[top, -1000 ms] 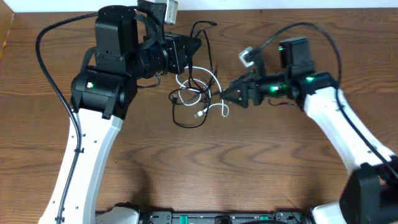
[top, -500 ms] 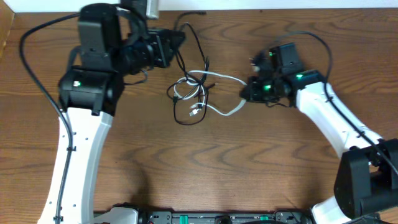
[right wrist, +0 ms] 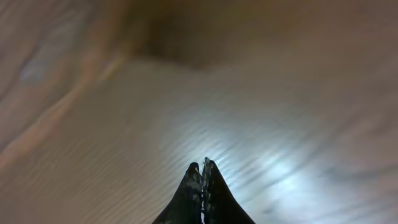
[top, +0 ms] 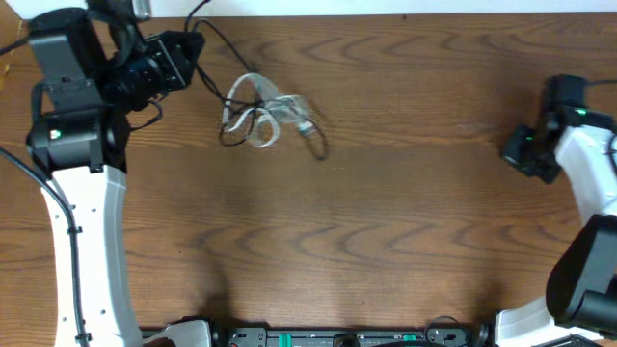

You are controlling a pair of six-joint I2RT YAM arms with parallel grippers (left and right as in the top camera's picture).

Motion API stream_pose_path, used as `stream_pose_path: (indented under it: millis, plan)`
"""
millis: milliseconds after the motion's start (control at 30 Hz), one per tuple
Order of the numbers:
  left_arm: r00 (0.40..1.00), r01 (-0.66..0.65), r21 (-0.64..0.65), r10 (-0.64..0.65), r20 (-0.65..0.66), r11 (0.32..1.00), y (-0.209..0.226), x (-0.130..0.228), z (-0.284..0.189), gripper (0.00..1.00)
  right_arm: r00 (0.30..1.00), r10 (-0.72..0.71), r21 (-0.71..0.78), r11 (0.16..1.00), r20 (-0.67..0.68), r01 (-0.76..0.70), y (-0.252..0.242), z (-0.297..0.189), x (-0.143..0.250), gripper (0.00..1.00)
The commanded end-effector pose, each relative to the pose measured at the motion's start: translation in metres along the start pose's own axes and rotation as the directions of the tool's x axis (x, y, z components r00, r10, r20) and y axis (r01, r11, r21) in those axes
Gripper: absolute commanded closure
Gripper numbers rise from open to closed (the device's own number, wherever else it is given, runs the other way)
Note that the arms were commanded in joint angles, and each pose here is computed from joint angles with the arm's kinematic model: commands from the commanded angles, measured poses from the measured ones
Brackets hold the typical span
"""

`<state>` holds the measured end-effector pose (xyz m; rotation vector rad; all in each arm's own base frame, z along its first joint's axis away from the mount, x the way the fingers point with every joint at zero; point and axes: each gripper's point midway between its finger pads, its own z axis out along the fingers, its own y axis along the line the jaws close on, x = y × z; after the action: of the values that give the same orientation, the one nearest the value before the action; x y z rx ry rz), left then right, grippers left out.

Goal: Untangle cables

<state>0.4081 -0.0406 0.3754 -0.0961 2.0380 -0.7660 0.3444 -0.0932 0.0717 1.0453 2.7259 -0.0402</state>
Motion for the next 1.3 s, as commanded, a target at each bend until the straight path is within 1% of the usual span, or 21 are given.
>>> stream_pose_path:
  millis: [0, 67, 133, 167, 200, 267, 300, 333, 467, 500, 567, 600, 700, 767, 833, 933, 1067, 1167, 1267]
  plan:
    - [1.000, 0.001, -0.010, -0.001, 0.015, 1.000, 0.000, -0.003, -0.011, 0.92, 0.998, 0.065, -0.022, 0.998, -0.014, -0.066, -0.025, 0.001, -0.012, 0.99]
    - [1.000, 0.011, -0.009, -0.011, -0.005, 1.000, -0.001, 0.003, -0.010, 0.93, 0.999, -0.014, -0.142, 0.990, -0.039, 0.009, -0.011, -0.001, -0.012, 0.99]
    - [1.000, 0.015, -0.004, -0.015, -0.024, 1.000, -0.004, 0.008, -0.008, 0.93, 0.987, -0.154, -0.327, 0.936, -0.043, 0.132, 0.019, -0.008, -0.004, 0.99]
    - [0.999, 0.015, 0.001, -0.015, -0.032, 1.000, -0.007, 0.010, -0.006, 0.93, 0.976, -0.217, -0.414, 0.892, -0.034, 0.184, 0.034, -0.014, 0.001, 0.97]
    - [0.999, 0.013, 0.006, -0.013, -0.037, 1.000, -0.009, 0.012, -0.005, 0.93, 0.960, -0.278, -0.502, 0.833, -0.015, 0.233, 0.050, -0.022, 0.007, 0.94]
    - [0.999, 0.007, 0.031, -0.005, -0.051, 0.999, -0.017, 0.015, -0.003, 0.92, 0.929, -0.369, -0.621, 0.721, 0.031, 0.307, 0.075, -0.037, 0.019, 0.83]
    - [0.998, 0.003, 0.051, 0.000, -0.060, 0.999, -0.023, 0.018, -0.001, 0.93, 0.910, -0.410, -0.670, 0.659, 0.061, 0.342, 0.087, -0.046, 0.025, 0.76]
    - [0.997, -0.001, 0.083, 0.007, -0.072, 0.997, -0.031, 0.021, 0.000, 0.92, 0.886, -0.452, -0.719, 0.582, 0.101, 0.380, 0.100, -0.057, 0.033, 0.66]
    - [0.993, -0.002, 0.175, 0.022, -0.112, 0.985, -0.052, 0.030, 0.001, 0.92, 0.844, -0.507, -0.802, 0.423, 0.176, 0.422, 0.133, -0.087, 0.053, 0.45]
    - [0.992, 0.000, 0.204, 0.025, -0.123, 0.979, -0.058, 0.032, 0.001, 0.93, 0.833, -0.518, -0.815, 0.388, 0.193, 0.430, 0.141, -0.094, 0.058, 0.41]
    - [0.988, 0.008, 0.275, 0.034, -0.150, 0.962, -0.071, 0.038, -0.002, 0.93, 0.806, -0.543, -0.852, 0.285, 0.234, 0.439, 0.160, -0.112, 0.073, 0.37]
    - [0.986, 0.012, 0.303, 0.039, -0.160, 0.953, -0.077, 0.040, -0.003, 0.93, 0.796, -0.554, -0.866, 0.244, 0.245, 0.437, 0.170, -0.121, 0.082, 0.36]
    - [0.980, 0.026, 0.369, 0.049, -0.193, 0.929, -0.091, 0.047, -0.007, 0.93, 0.780, -0.578, -0.887, 0.197, 0.239, 0.418, 0.195, -0.133, 0.103, 0.36]
    - [0.976, 0.035, 0.378, 0.051, -0.214, 0.925, -0.096, 0.053, -0.006, 0.93, 0.775, -0.588, -0.898, 0.177, 0.231, 0.402, 0.212, -0.141, 0.116, 0.36]
    - [0.970, 0.040, 0.390, 0.057, -0.235, 0.920, -0.101, 0.060, -0.004, 0.93, 0.763, -0.597, -0.906, 0.138, 0.247, 0.401, 0.231, -0.150, 0.129, 0.36]
    - [0.961, 0.043, 0.412, 0.075, -0.267, 0.910, -0.111, 0.073, 0.002, 0.93, 0.763, -0.587, -0.916, 0.087, 0.270, 0.391, 0.258, -0.168, 0.142, 0.36]
    - [0.952, 0.043, 0.428, 0.093, -0.292, 0.903, -0.120, 0.082, 0.010, 0.93, 0.808, -0.538, -0.922, 0.135, 0.240, 0.363, 0.285, -0.177, 0.150, 0.37]
    - [0.951, 0.033, 0.440, 0.108, -0.290, 0.898, -0.125, 0.084, 0.013, 0.92, 0.850, -0.501, -0.926, 0.219, 0.163, 0.307, 0.297, -0.175, 0.157, 0.43]
    - [0.951, 0.022, 0.450, 0.121, -0.286, 0.893, -0.129, 0.086, 0.014, 0.93, 0.863, -0.495, -0.922, 0.279, 0.100, 0.267, 0.303, -0.170, 0.172, 0.47]
